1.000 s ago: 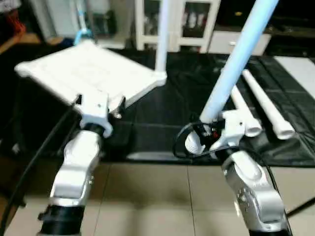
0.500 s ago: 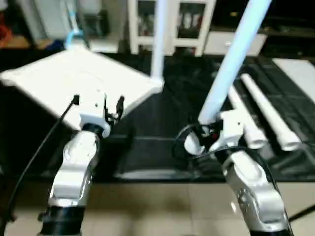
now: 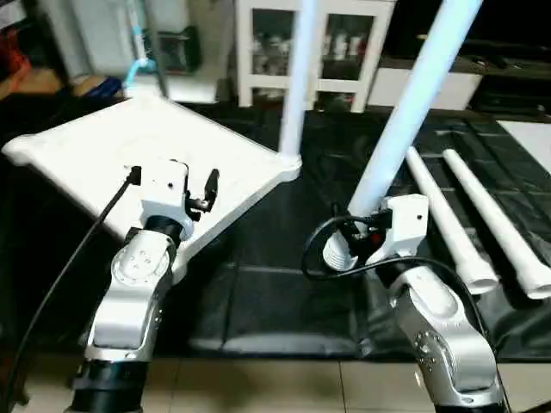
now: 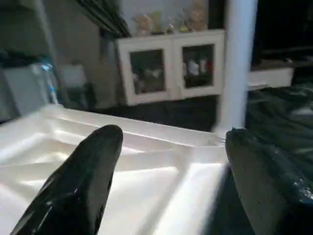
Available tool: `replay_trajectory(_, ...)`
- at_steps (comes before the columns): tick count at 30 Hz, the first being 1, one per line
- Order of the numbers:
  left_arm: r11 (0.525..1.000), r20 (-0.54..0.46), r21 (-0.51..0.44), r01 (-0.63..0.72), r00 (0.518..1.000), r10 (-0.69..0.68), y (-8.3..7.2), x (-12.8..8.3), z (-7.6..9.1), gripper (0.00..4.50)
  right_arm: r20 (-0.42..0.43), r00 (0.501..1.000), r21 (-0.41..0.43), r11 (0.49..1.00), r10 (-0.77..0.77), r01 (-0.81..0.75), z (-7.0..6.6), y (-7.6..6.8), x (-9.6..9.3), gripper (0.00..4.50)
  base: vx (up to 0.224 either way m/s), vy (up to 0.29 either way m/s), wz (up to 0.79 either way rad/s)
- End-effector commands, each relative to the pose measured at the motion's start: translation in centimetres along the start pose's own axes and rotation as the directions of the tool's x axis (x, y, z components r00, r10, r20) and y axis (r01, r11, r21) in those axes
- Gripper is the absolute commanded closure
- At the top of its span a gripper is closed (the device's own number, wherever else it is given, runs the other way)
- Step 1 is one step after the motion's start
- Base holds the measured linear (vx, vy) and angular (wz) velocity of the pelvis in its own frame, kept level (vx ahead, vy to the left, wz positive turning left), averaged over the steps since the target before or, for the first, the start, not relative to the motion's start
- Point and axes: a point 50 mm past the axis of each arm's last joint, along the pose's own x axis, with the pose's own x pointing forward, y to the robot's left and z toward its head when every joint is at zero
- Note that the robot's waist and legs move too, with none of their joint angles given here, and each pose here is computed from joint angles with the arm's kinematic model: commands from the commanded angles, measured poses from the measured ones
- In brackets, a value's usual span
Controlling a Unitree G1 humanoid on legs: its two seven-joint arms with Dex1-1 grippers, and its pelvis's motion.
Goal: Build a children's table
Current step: Move to table
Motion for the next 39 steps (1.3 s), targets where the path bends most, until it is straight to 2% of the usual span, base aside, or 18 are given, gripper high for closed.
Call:
replay_trajectory(1,1.000,0.005,0.019,0.008,1.000,-0.008,0.3,0.2,0.2,0.76,0.038,0.999,-0.003,1.000,-0.004,0.004,0.8,0.1,0.0,2.67,0.138,-0.005,0.00)
replay_trajectory(10,1.000,-0.008,0.019,0.022,1.000,-0.022,-0.1,0.4,0.1,0.76,0.050,0.999,-0.015,1.000,-0.009,0.010,1.0,0.0,0.0,2.67,0.149,0.050,0.03)
replay_trajectory(14,1.000,0.011,-0.009,0.022,1.000,-0.021,-0.2,0.3,0.2,0.76,0.052,0.999,-0.021,1.000,0.001,0.000,1.1,0.0,0.1,2.67,0.116,-0.015,0.06)
replay_trajectory(23,1.000,-0.026,0.021,-0.006,1.000,0.007,2.1,-0.8,-0.5,0.76,0.054,0.998,-0.055,0.998,0.038,-0.035,1.4,0.1,0.1,2.67,0.026,-0.014,-0.02)
replay_trajectory(24,1.000,-0.030,-0.002,0.024,0.999,-0.024,3.4,-1.3,-0.4,0.76,0.052,0.998,-0.056,0.997,0.048,-0.045,1.4,0.2,0.1,2.67,-0.052,0.039,0.08)
replay_trajectory(25,0.998,-0.040,0.027,0.061,0.997,-0.060,4.2,-1.7,-0.1,0.76,0.049,0.997,-0.060,0.997,0.057,-0.054,1.4,0.2,0.2,2.67,-0.054,0.022,0.06)
replay_trajectory(26,0.998,-0.040,0.027,0.061,0.997,-0.060,4.2,-1.7,-0.1,0.76,0.049,0.997,-0.060,0.997,0.057,-0.054,1.4,0.2,0.2,2.67,-0.054,0.022,0.06)
replay_trajectory(27,0.993,-0.062,0.062,0.096,0.994,-0.092,4.9,-2.0,0.1,0.76,0.047,0.997,-0.063,0.996,0.063,-0.060,1.5,0.2,0.2,2.67,-0.054,0.013,0.03)
replay_trajectory(29,0.972,-0.209,0.158,0.172,0.968,-0.138,7.8,-3.2,0.4,0.76,0.037,0.995,-0.061,0.994,0.088,-0.086,1.4,0.4,0.4,2.67,0.000,0.000,0.00)
replay_trajectory(31,0.962,-0.275,0.189,0.196,0.951,-0.140,9.2,-3.7,0.6,0.76,0.034,0.994,-0.063,0.993,0.100,-0.098,1.4,0.6,0.4,2.67,0.000,0.000,0.00)
replay_trajectory(33,0.970,-0.360,0.221,0.099,0.933,-0.013,11.8,-4.3,0.6,0.76,0.031,0.992,-0.063,0.991,0.119,-0.117,1.4,0.7,0.5,2.67,0.000,0.000,0.00)
replay_trajectory(34,0.970,-0.360,0.221,0.099,0.933,-0.013,11.8,-4.3,0.6,0.76,0.031,0.992,-0.063,0.991,0.119,-0.117,1.4,0.7,0.5,2.67,0.000,0.000,0.00)
replay_trajectory(35,0.969,-0.389,0.245,0.026,0.918,0.074,13.0,-4.3,0.5,0.76,0.031,0.991,-0.063,0.990,0.130,-0.128,1.4,0.8,0.5,2.67,0.000,0.000,0.00)
replay_trajectory(37,0.969,-0.389,0.245,0.026,0.918,0.074,13.0,-4.3,0.5,0.76,0.031,0.991,-0.063,0.990,0.130,-0.128,1.4,0.8,0.5,2.67,0.000,0.000,0.00)
replay_trajectory(38,0.965,-0.405,0.261,-0.019,0.905,0.127,13.7,-4.3,0.4,0.76,0.031,0.990,-0.063,0.989,0.137,-0.135,1.4,0.9,0.5,2.67,0.000,0.000,0.00)
replay_trajectory(39,0.965,-0.405,0.261,-0.019,0.905,0.127,13.7,-4.3,0.4,0.76,0.031,0.990,-0.063,0.989,0.137,-0.135,1.4,0.9,0.5,2.67,0.000,0.000,0.00)
